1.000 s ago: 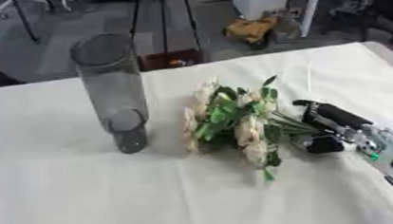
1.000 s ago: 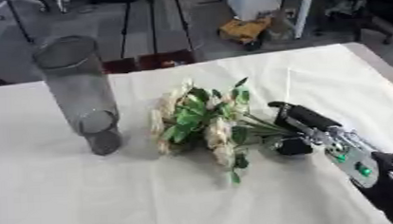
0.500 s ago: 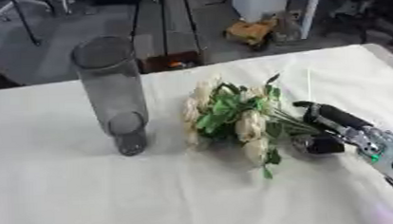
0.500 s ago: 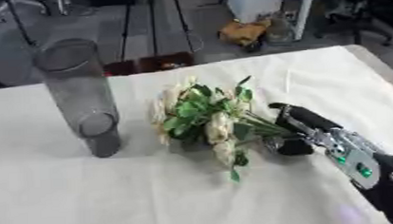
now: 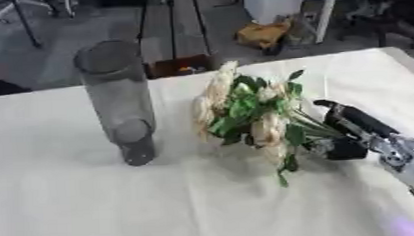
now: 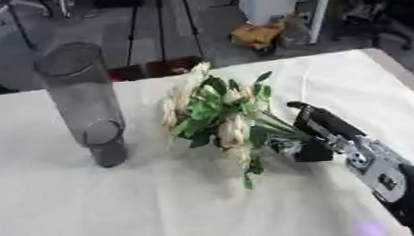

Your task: Arrange flowers into the vase.

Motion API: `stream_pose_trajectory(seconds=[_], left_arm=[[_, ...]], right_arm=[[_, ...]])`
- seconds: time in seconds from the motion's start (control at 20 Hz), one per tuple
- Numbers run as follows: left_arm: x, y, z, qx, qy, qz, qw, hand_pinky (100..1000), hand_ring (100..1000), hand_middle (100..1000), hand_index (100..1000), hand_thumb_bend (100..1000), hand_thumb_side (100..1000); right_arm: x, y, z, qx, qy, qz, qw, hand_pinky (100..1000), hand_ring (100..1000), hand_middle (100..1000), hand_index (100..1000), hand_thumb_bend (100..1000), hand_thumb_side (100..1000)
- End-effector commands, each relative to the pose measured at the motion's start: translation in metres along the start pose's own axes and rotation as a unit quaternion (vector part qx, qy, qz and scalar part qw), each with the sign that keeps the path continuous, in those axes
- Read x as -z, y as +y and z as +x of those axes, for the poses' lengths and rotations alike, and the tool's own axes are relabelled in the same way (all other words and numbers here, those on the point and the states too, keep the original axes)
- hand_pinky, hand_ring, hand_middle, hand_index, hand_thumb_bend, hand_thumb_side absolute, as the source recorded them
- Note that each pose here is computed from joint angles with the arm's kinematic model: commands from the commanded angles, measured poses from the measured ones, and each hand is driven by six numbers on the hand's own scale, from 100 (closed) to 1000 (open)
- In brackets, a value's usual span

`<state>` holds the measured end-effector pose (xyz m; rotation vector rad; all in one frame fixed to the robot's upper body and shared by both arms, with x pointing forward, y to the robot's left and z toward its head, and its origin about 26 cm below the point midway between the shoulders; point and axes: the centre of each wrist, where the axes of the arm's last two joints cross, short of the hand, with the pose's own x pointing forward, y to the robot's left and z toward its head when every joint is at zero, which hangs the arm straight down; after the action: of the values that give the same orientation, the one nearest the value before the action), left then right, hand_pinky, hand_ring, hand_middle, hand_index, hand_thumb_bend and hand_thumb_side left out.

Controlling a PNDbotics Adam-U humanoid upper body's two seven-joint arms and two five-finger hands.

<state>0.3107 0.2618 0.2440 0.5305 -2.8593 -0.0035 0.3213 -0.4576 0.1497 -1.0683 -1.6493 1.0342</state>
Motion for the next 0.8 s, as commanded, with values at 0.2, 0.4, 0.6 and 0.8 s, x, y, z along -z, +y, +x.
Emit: stream_pose_trajectory(seconds=[0.2, 0.4, 0.6, 0.8], left_arm=[[0.007, 0.007, 0.003, 0.015, -0.017, -0.004, 1.000, 643, 910, 936, 966, 100, 1000], [0.007, 0.008, 0.003, 0.016, -0.018, -0.004, 1.000, 643, 909, 935, 967, 100, 1000], [0.008, 0.008, 0.003, 0.017, -0.019, -0.005, 1.000, 643, 908, 934, 967, 100, 1000], [0.008, 0.008, 0.003, 0.017, -0.021, -0.006, 1.000, 643, 908, 934, 967, 100, 1000]], right_arm=[[0.010, -0.042, 0.030, -0.011, -0.023, -0.094, 0.995, 152, 1000, 100, 100, 249, 527], [0.011, -0.052, 0.048, 0.013, -0.024, -0.123, 0.992, 143, 1000, 100, 100, 191, 478], [0.014, -0.064, 0.066, 0.041, -0.026, -0.148, 0.988, 129, 1000, 100, 100, 156, 423], [0.017, -0.076, 0.085, 0.070, -0.036, -0.166, 0.983, 116, 1000, 100, 100, 143, 369]])
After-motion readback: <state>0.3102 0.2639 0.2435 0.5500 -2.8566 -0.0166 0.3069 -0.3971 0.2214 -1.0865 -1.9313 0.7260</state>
